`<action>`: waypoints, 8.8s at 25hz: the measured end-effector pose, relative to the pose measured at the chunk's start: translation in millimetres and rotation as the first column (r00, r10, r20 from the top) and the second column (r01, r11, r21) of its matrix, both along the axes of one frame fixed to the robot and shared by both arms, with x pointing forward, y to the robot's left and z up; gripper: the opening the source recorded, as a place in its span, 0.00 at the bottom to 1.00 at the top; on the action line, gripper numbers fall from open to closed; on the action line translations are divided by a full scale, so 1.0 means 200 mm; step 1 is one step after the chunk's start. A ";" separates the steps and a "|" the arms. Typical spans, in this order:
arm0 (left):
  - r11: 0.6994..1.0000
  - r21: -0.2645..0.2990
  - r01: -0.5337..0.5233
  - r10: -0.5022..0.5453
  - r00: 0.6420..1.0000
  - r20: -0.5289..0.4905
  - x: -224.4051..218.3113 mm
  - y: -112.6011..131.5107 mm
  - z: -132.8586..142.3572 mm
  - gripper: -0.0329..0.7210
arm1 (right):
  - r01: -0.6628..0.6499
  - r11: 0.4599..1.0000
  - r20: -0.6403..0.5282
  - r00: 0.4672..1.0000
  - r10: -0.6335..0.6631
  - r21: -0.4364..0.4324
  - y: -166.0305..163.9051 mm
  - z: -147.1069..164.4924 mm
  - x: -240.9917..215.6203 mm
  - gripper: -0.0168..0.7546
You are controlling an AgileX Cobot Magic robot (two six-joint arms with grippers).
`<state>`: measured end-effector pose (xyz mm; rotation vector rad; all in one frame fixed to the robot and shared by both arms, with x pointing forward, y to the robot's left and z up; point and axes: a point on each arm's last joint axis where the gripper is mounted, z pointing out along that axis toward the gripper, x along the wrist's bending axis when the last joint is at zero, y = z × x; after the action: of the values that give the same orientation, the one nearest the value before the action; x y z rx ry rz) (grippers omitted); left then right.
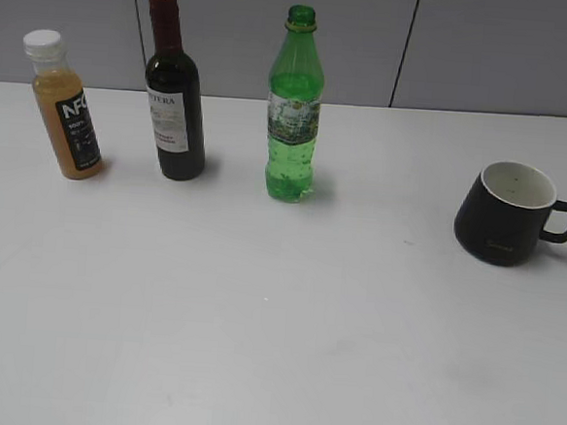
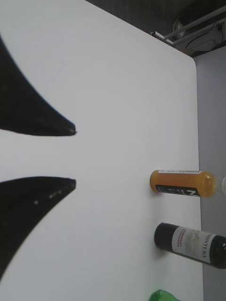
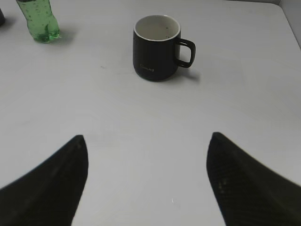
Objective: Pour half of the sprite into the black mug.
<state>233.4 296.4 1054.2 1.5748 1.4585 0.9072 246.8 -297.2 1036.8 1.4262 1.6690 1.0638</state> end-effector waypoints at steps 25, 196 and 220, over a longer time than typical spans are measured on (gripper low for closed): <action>1.000 0.000 0.000 0.000 1.000 0.000 0.00 0.00 0.00 0.36 | 0.006 1.000 0.281 0.960 -0.011 0.016 0.01 0.18 0.10 0.79; 1.000 0.000 0.000 0.000 1.000 0.000 0.00 0.00 0.00 0.36 | 0.169 0.986 0.160 0.973 -0.165 -0.010 -0.20 -1.01 1.51 0.53; 1.000 0.000 0.000 0.000 1.000 0.000 0.00 0.00 0.00 0.36 | -0.128 0.989 0.199 0.974 0.110 0.079 -0.05 -0.78 1.45 0.11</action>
<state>233.4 296.4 1054.2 1.5748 1.4585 0.9072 536.3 -306.9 879.8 1.2463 1.5982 1.3181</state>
